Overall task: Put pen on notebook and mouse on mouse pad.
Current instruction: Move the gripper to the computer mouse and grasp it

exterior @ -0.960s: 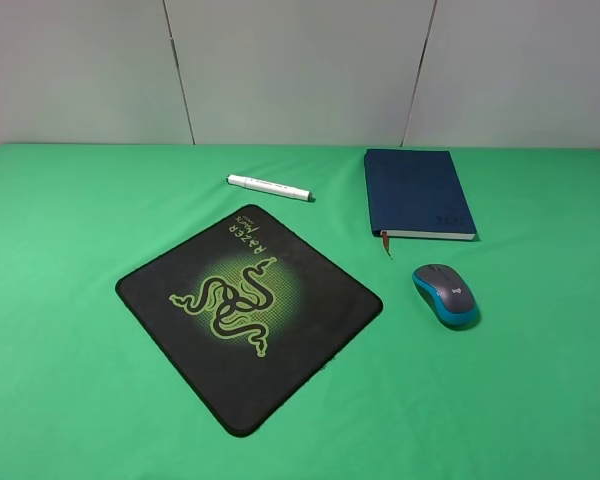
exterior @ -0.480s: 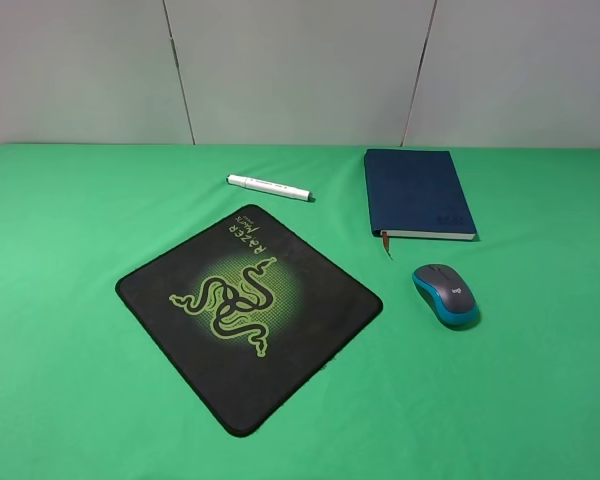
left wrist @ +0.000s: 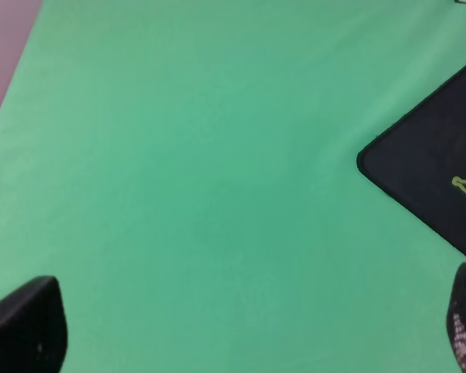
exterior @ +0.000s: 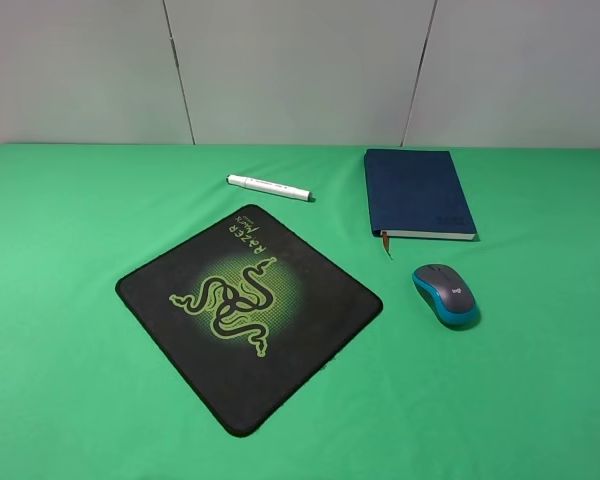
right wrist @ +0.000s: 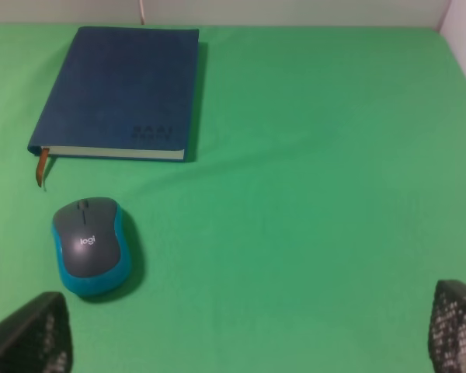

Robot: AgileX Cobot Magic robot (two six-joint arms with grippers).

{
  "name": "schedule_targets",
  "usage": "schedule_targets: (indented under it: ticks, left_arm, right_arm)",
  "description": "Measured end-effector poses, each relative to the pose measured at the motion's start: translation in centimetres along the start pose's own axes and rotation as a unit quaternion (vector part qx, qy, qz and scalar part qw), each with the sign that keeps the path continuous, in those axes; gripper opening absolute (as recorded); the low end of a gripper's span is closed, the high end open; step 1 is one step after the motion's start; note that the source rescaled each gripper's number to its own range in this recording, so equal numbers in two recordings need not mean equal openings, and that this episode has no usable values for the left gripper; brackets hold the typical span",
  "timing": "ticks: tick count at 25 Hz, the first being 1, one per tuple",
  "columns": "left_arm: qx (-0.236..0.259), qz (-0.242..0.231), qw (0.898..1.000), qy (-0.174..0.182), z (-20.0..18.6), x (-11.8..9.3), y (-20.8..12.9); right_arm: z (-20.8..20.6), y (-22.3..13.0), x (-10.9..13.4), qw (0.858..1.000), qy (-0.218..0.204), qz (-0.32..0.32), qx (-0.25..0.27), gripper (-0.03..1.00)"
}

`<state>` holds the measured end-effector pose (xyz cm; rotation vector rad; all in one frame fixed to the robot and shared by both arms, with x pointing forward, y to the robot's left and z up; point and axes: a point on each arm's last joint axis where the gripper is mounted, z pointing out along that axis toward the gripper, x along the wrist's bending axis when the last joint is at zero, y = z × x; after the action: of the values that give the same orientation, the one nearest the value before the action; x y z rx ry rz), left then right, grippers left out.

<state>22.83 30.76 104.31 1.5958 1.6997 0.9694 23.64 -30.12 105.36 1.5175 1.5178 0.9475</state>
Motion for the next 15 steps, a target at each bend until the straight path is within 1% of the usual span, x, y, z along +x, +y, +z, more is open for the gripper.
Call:
schedule_targets:
  ticks: [11,15]
  left_arm:
    - [0.0,0.0,1.0,0.0,0.0,0.0,0.0]
    - [0.0,0.0,1.0,0.0,0.0,0.0,0.0]
  right_arm:
    - [0.0,0.0,0.0,1.0,0.001,-0.005,0.001,1.0]
    - [0.2,1.7,0.2,1.0,0.011,-0.017,0.021,1.0]
